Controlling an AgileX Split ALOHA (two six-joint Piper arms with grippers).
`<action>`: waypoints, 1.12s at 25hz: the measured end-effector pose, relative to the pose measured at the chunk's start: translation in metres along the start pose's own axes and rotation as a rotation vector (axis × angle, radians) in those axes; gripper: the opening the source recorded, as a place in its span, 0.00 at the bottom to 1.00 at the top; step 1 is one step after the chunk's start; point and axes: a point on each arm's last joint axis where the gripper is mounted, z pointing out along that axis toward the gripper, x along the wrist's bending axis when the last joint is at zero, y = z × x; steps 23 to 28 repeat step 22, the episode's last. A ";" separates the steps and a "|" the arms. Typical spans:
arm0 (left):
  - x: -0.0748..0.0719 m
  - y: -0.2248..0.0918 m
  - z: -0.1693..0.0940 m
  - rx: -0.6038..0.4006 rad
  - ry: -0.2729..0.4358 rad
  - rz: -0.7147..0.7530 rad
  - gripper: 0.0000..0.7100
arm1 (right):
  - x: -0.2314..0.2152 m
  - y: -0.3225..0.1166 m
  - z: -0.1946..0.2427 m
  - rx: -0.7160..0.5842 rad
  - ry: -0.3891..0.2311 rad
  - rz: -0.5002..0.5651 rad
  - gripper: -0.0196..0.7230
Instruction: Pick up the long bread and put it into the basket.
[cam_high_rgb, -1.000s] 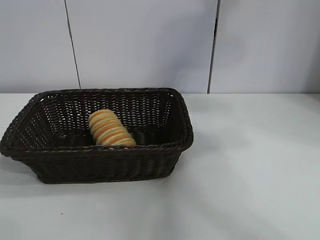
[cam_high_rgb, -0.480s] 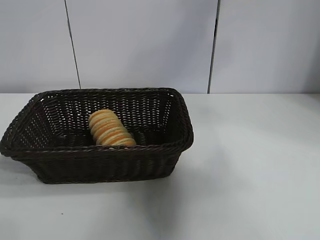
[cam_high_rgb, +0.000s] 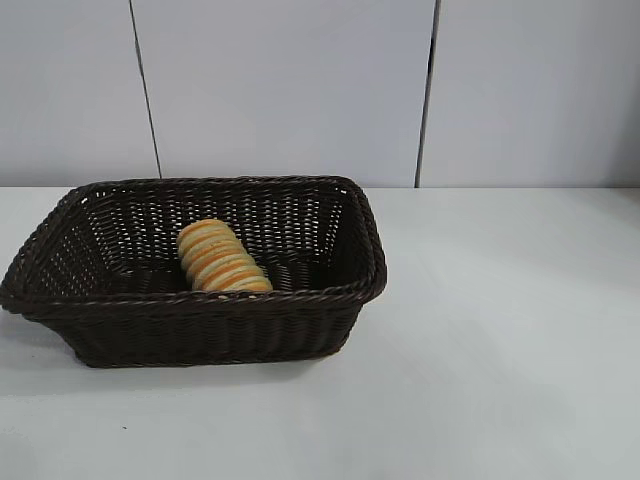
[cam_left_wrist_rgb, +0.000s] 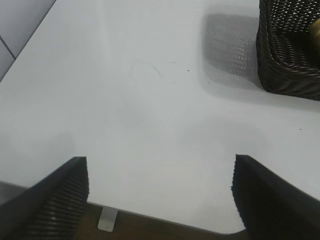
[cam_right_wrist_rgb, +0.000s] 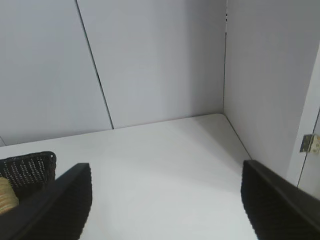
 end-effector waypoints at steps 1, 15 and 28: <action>0.000 0.000 0.000 0.000 0.000 0.000 0.80 | 0.001 -0.006 0.010 0.041 0.000 -0.003 0.79; 0.000 0.000 0.000 0.000 0.000 0.000 0.80 | 0.004 -0.037 0.051 0.225 0.040 -0.007 0.79; 0.000 0.000 0.000 0.000 0.000 0.000 0.80 | 0.004 -0.037 0.051 0.224 0.067 -0.020 0.79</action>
